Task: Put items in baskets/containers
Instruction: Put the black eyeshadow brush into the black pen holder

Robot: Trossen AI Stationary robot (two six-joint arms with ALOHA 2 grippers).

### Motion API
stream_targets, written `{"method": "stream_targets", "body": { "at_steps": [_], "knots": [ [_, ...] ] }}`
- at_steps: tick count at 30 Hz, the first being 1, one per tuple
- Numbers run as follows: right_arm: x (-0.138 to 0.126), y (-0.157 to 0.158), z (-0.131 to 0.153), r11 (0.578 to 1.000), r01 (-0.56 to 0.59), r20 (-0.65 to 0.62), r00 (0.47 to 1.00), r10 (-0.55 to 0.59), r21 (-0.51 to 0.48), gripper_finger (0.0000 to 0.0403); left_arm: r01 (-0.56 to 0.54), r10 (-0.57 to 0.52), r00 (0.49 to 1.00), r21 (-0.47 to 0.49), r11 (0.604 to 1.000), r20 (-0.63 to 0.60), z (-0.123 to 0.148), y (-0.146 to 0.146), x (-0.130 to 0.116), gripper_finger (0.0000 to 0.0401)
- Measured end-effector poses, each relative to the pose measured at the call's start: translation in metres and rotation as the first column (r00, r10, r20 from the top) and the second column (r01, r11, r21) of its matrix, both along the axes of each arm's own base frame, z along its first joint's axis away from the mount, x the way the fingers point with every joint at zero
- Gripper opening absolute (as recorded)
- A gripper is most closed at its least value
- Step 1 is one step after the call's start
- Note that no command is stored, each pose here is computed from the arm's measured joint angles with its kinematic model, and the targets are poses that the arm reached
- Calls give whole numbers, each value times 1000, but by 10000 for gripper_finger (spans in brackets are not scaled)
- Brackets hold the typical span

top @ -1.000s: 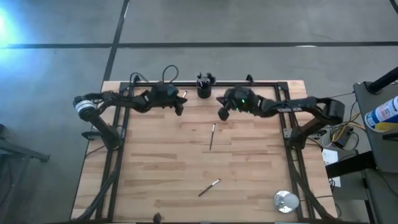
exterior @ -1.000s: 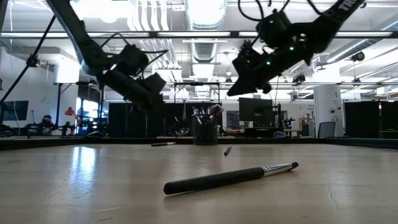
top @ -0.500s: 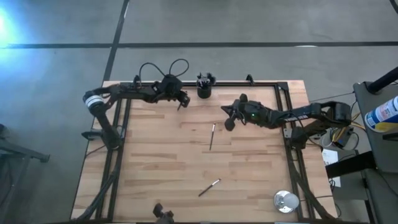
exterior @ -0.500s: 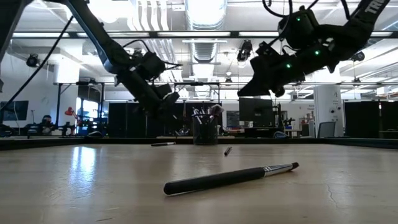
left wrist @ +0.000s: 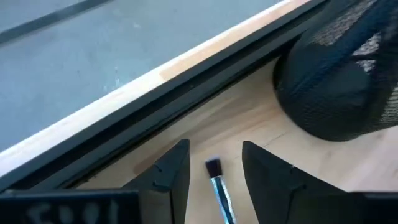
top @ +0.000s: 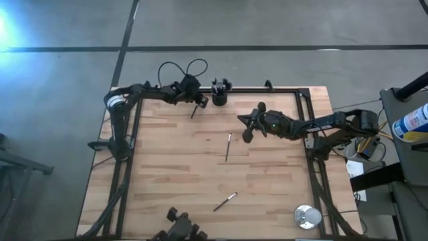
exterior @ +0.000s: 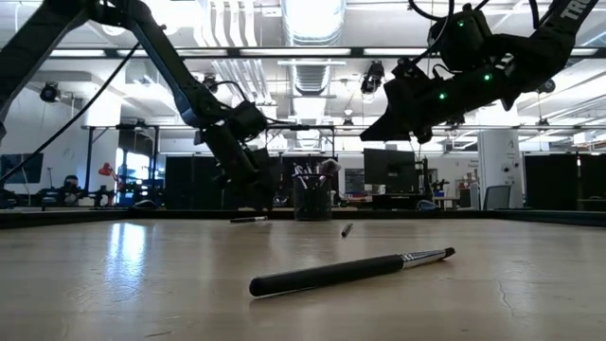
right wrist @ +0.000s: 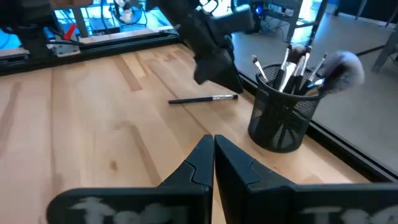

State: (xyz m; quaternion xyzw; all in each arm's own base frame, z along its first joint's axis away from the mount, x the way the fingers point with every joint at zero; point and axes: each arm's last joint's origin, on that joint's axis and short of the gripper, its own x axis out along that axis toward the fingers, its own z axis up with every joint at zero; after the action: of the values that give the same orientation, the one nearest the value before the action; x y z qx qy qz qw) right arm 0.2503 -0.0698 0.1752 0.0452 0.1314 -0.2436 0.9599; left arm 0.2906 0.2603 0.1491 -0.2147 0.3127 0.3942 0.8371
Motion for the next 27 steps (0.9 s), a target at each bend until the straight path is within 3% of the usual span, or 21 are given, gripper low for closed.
{"method": "stream_targets", "body": {
  "at_steps": [11, 14, 19, 27],
  "knots": [
    [-1, 3, 7, 1000, -12, 31, 999, 12, -3, 8, -10, 9, 1000, -52, 999, -9, -14, 7, 2, 131],
    [-1, 4, 8, 1000, -14, 37, 999, 14, 0, 8, -11, 10, 1000, -52, 999, -20, -14, 8, 1, 102],
    [-1, 6, 8, 999, -13, 54, 998, 11, 36, 8, -3, 0, 998, -56, 998, -56, -16, 7, -2, 15],
    [1, 19, 8, 997, -60, 54, 997, 58, 43, 8, 37, -41, 994, -43, 998, -99, 0, -4, -13, 1]
  ]
}}
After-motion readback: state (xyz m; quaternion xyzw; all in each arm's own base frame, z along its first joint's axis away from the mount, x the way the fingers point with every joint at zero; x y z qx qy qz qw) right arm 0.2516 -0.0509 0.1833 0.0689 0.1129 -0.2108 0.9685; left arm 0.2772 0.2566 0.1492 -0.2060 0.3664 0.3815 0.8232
